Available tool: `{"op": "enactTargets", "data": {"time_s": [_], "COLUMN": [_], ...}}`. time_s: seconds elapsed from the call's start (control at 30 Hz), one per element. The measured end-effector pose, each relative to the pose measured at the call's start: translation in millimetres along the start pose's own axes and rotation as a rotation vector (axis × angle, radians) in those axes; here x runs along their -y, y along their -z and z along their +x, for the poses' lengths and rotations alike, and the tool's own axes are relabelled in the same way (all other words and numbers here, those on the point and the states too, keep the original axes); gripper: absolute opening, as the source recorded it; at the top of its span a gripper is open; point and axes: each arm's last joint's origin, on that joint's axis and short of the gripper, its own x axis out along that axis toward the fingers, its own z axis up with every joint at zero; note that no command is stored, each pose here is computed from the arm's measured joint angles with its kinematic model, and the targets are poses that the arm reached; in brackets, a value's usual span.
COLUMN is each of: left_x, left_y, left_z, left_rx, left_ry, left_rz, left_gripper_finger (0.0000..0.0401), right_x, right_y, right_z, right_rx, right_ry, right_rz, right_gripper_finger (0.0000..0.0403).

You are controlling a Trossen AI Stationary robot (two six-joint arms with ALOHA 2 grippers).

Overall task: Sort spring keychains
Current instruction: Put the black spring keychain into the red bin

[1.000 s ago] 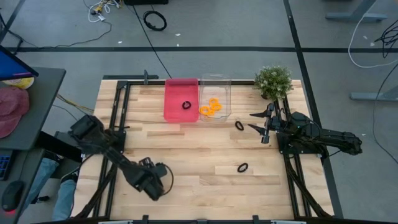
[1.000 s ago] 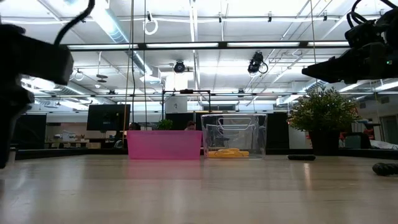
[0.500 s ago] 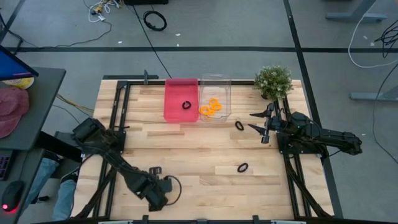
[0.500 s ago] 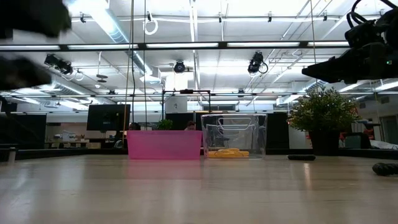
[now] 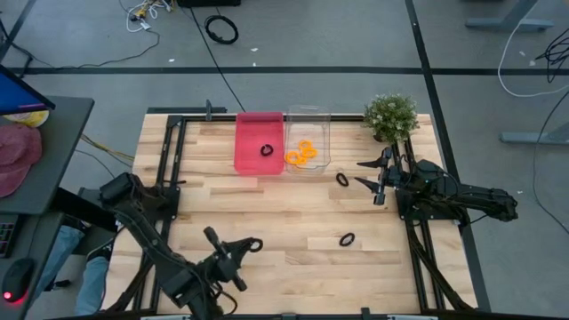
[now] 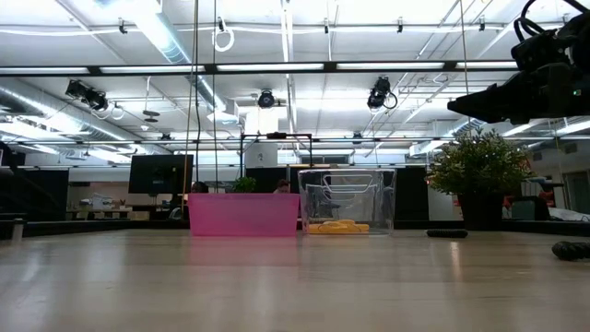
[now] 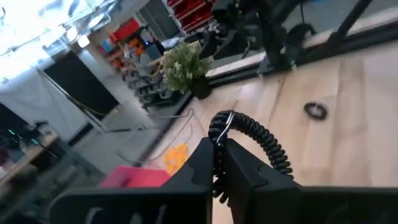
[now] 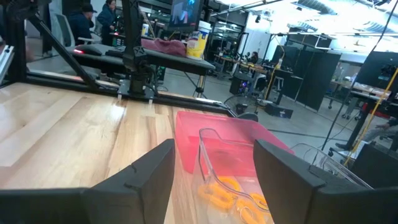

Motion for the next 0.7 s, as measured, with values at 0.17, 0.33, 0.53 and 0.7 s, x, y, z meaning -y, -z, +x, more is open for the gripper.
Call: {"op": "enactTargets", "data": {"time_s": [0.17,0.33,0.53,0.7], "left_x": [12.5,13.9,6.7,-4.1], "left_y": [11.1,17.2,16.7,19.6], "left_z": [23.2,48.1,64.9,80.3], "left_rx": [-0.031,-0.103,-0.132,-0.165], "left_ry": [-0.056,-0.083,-0.124,-0.177], "left_rz": [0.071,0.124,0.206,0.303], "left_gripper_finger": [0.0016,0.0016,0.0016,0.0016], "right_x": [0.0,0.0,0.0,0.0], "right_y": [0.0,0.0,0.0,0.0], "right_z": [0.0,0.0,0.0,0.0], "right_rx": [0.000,0.000,0.000,0.000], "right_ry": [0.000,0.000,0.000,0.000], "right_rz": [0.000,0.000,0.000,0.000], "right_gripper_finger": [0.0221,0.0221,0.0221,0.0221]}}
